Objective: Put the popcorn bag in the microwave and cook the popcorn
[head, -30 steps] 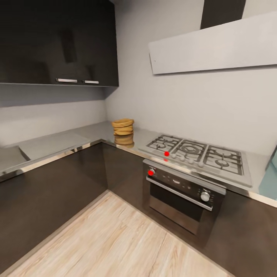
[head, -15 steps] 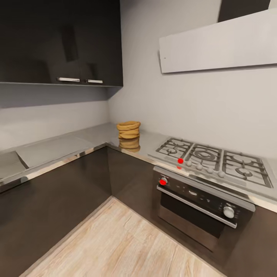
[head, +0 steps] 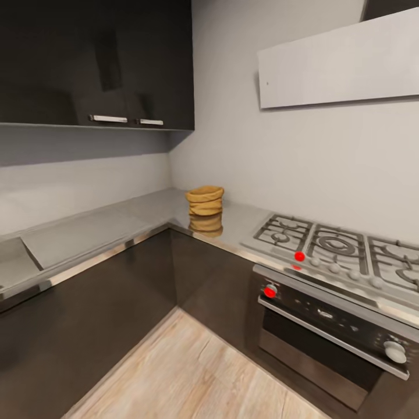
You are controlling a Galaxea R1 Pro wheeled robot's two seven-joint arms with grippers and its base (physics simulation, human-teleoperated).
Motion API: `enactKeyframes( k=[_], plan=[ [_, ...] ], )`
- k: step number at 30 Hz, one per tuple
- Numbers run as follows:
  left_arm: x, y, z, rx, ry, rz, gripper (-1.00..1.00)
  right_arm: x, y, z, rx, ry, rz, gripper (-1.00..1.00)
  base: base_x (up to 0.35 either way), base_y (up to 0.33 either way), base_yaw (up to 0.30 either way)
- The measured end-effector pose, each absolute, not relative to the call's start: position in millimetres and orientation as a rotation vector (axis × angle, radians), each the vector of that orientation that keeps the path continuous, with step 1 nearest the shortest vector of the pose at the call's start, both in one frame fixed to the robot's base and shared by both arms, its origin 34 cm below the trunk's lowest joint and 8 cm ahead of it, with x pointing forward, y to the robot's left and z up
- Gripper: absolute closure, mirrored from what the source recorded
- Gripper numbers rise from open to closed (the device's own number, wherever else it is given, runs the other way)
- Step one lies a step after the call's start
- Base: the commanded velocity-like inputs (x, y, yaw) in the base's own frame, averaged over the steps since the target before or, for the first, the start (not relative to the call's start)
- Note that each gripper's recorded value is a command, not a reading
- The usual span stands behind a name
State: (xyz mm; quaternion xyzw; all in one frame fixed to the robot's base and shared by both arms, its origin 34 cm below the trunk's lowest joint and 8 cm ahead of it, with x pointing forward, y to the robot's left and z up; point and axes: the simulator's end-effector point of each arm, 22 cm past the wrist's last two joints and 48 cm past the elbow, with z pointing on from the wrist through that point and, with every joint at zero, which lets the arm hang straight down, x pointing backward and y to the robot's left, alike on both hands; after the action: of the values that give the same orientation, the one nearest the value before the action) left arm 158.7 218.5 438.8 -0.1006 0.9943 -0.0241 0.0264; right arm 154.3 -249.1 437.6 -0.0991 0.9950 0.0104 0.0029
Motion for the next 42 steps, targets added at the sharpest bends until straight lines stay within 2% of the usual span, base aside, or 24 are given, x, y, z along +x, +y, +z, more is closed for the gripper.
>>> enactKeyframes(
  k=[23,42],
  plan=[
    [158.5,218.4,438.8,-0.311,3.072,-0.075,-1.00,153.6,-250.7,437.6,-0.310,3.123,0.031,-1.00,0.293,0.116,0.000],
    [158.4,218.5,438.8,-0.313,3.072,-0.074,-1.00,156.1,-257.1,437.5,-0.300,3.115,0.011,-1.00,0.280,0.003,0.000]
  ],
)
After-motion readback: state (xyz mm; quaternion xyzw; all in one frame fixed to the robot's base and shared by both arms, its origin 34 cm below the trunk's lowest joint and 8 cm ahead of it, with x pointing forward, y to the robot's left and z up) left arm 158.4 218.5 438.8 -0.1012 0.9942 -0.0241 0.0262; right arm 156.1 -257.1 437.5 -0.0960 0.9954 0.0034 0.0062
